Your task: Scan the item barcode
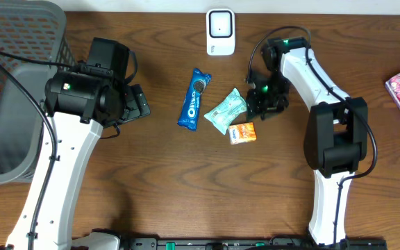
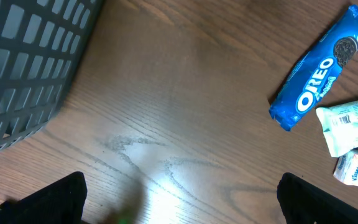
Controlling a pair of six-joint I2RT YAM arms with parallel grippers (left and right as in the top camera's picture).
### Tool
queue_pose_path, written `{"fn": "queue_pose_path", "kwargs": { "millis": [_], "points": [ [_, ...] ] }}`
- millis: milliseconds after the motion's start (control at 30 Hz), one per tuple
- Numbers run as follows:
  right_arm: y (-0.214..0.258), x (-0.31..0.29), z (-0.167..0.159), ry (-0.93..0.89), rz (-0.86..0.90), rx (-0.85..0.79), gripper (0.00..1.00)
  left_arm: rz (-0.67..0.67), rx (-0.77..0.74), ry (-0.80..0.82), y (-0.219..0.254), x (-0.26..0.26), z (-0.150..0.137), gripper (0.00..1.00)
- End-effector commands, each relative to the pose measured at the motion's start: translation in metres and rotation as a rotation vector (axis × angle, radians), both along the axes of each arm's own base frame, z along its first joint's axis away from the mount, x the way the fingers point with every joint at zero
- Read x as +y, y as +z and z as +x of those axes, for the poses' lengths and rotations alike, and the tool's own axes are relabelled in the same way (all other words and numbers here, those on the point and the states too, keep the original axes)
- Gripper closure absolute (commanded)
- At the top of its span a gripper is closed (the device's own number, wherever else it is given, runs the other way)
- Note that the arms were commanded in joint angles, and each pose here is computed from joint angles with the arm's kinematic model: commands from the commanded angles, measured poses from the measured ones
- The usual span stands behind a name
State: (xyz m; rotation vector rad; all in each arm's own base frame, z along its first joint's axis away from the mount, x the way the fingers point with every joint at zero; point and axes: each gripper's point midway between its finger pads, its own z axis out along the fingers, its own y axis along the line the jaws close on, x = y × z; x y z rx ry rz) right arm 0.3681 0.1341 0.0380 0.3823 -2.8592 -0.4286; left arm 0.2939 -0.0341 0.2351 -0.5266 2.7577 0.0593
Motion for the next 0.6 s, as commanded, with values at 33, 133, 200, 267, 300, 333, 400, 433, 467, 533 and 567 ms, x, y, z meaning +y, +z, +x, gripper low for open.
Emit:
{"fn": "queue_pose_path", "kwargs": {
  "millis": [33, 133, 200, 267, 300, 333, 400, 433, 467, 533, 567],
  "points": [
    [-0.001, 0.006, 0.022, -0.029, -0.002, -0.09, 0.63, 0.001, -0.014, 0.011, 0.004, 0.003, -0.001, 0.02],
    [-0.005, 0.012, 0.023, -0.026, -0.001, -0.1, 0.74, 0.001, -0.014, 0.011, 0.004, 0.003, -0.001, 0.02],
    [-0.008, 0.016, 0.022, -0.036, -0.007, -0.103, 0.81, 0.001, -0.014, 0.011, 0.004, 0.003, -0.001, 0.02],
    [-0.014, 0.021, 0.021, -0.053, -0.012, -0.104, 0.9, 0.001, -0.014, 0.011, 0.004, 0.002, -0.001, 0.02],
    [-0.018, 0.021, 0.021, -0.071, -0.025, -0.103, 0.92, 0.001, -0.014, 0.011, 0.004, 0.003, -0.001, 0.02],
    [-0.023, 0.02, 0.021, -0.091, -0.049, -0.104, 0.93, 0.001, -0.014, 0.011, 0.004, 0.003, -0.001, 0.02],
    [-0.033, 0.017, 0.018, -0.119, -0.098, -0.106, 0.97, 0.001, -0.014, 0.011, 0.004, 0.003, -0.001, 0.02],
    [-0.037, 0.018, 0.017, -0.124, -0.105, -0.107, 0.97, 0.001, -0.014, 0.011, 0.004, 0.003, -0.001, 0.02],
    [-0.041, 0.021, 0.017, -0.128, -0.101, -0.113, 0.98, 0.001, -0.014, 0.011, 0.004, 0.003, -0.001, 0.02],
    [-0.045, 0.029, 0.02, -0.132, -0.084, -0.137, 0.99, 0.001, -0.014, 0.011, 0.004, 0.003, -0.001, 0.02],
    [-0.046, 0.036, 0.026, -0.133, -0.068, -0.166, 0.99, 0.001, -0.014, 0.011, 0.004, 0.002, -0.001, 0.02]
  ]
}}
